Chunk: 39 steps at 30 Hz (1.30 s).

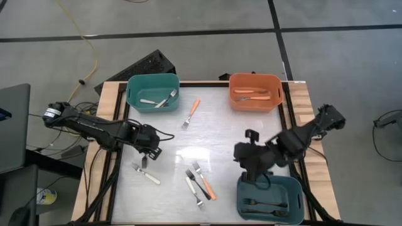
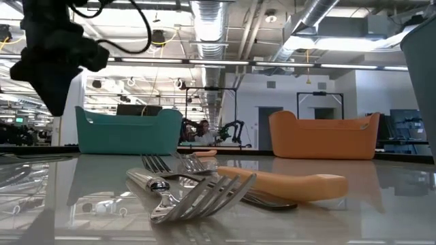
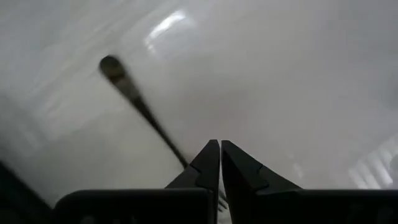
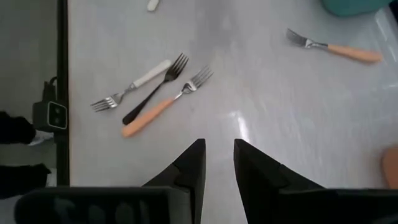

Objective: Sort silverware by color (type)
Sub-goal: Put the black fork into the blue bin

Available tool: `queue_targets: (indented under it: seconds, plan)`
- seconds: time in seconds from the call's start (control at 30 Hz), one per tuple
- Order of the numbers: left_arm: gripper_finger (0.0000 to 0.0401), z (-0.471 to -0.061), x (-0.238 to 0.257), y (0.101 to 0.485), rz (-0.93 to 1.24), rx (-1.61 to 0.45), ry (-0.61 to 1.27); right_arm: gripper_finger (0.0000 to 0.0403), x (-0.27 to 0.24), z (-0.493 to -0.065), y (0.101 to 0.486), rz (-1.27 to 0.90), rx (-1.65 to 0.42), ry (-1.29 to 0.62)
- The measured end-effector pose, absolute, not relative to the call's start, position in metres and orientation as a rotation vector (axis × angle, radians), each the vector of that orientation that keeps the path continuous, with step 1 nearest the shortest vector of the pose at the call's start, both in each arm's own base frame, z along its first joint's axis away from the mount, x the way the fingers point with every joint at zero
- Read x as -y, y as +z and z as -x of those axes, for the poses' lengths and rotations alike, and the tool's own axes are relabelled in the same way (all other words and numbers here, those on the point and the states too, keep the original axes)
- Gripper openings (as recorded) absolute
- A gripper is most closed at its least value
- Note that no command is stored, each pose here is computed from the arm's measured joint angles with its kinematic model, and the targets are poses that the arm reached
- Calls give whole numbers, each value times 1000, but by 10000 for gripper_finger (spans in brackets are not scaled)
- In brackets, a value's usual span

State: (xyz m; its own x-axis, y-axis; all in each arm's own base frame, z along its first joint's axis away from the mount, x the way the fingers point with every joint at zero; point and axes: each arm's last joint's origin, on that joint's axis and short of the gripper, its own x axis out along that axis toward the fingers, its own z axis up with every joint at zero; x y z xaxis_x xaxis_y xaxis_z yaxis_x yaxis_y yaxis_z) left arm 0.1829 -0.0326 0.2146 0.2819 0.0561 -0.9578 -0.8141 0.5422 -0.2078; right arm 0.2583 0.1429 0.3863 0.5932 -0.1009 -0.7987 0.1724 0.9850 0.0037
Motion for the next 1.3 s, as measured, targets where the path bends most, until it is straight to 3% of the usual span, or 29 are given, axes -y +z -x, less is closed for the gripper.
queue_targets:
  seconds: [0.17,0.4,0.57,0.73,1.03,1.3]
  plan:
    - [41,-181,33,206,798,-1200,711,108,-146,-256,387,-71,-900,-188]
    - [135,-169,38,175,839,-1307,833,108,-142,-256,387,-75,-905,-199]
    - [194,-166,43,162,894,-1279,843,108,-139,-257,387,-66,-915,-208]
    - [224,-168,50,155,929,-1235,814,108,-134,-258,386,-52,-929,-215]
    - [208,-172,61,139,876,-1271,862,108,-128,-260,386,-43,-936,-228]
    - [93,-173,64,136,826,-1261,885,108,-128,-260,385,-37,-942,-229]
